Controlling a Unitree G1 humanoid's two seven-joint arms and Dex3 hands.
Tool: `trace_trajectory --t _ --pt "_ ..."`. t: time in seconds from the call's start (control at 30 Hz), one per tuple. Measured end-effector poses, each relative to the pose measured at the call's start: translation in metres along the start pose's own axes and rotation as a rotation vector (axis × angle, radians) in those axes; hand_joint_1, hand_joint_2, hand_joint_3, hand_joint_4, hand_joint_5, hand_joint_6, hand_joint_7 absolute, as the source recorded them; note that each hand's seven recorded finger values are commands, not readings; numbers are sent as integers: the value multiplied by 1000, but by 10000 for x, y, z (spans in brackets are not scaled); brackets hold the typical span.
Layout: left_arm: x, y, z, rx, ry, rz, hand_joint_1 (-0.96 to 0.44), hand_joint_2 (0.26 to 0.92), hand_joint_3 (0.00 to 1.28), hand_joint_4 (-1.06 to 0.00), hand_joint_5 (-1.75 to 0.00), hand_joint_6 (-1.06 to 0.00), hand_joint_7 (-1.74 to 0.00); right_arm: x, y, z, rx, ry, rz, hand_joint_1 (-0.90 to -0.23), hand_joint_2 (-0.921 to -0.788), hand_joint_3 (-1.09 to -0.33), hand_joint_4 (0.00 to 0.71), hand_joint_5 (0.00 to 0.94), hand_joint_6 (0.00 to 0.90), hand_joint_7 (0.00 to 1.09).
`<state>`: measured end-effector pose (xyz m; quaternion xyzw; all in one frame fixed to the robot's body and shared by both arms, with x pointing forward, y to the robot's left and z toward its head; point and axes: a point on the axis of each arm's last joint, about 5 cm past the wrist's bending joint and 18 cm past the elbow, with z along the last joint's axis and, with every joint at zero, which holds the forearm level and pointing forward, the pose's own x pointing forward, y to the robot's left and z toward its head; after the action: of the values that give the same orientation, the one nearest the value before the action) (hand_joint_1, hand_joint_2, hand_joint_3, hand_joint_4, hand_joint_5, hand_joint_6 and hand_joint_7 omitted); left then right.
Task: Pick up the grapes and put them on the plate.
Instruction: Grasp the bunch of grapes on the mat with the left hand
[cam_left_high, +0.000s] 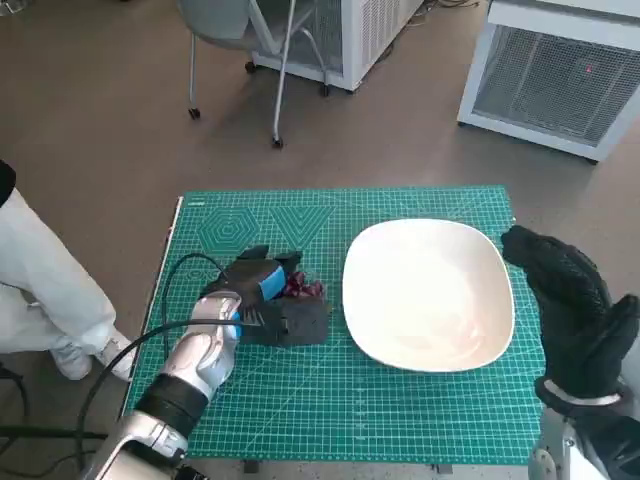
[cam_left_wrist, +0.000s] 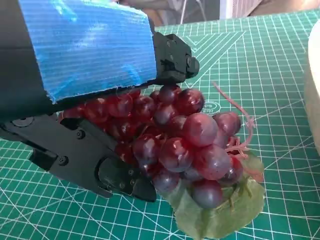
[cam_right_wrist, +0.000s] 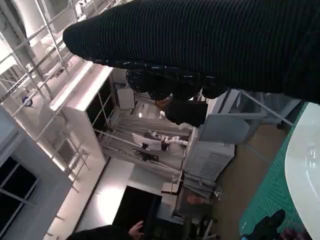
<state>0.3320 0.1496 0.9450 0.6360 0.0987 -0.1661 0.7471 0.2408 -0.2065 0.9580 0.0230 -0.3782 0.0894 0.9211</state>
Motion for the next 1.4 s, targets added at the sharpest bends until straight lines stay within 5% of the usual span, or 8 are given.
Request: trace_trajectory --t 0.77,0.83,0.97,1.03,1.1,1.17,1.4 --pt "53 9 18 11 5 0 -121 795 7 -235 -29 -358 -18 1 -1 -2 3 5 2 -498 -921 -554 476 0 165 619" --pt "57 9 18 14 7 5 -34 827 29 -327 -251 -415 -20 1 -1 -2 3 5 2 -498 -921 -553 476 0 166 619" --pt "58 0 22 32 5 32 242 877 219 -446 -1113 -559 -38 1 -2 -2 3 5 1 -499 -921 -552 476 1 166 618" --pt "59 -9 30 51 1 51 214 870 310 -426 -1310 -547 -376 1 -2 -2 2 5 1 -499 -921 -552 476 1 167 617" --pt "59 -23 39 84 -4 78 118 883 335 -405 -1412 -479 -887 1 -3 -2 2 5 1 -499 -921 -552 476 1 167 616" --pt "59 -39 47 121 -10 106 60 888 338 -400 -1459 -449 -1136 1 -4 -3 2 5 0 -499 -921 -552 476 1 167 616" --pt "58 -70 64 169 -48 145 10 912 232 -491 -1524 -527 -1108 1 -8 -9 2 9 -2 -500 -921 -552 477 1 168 614"
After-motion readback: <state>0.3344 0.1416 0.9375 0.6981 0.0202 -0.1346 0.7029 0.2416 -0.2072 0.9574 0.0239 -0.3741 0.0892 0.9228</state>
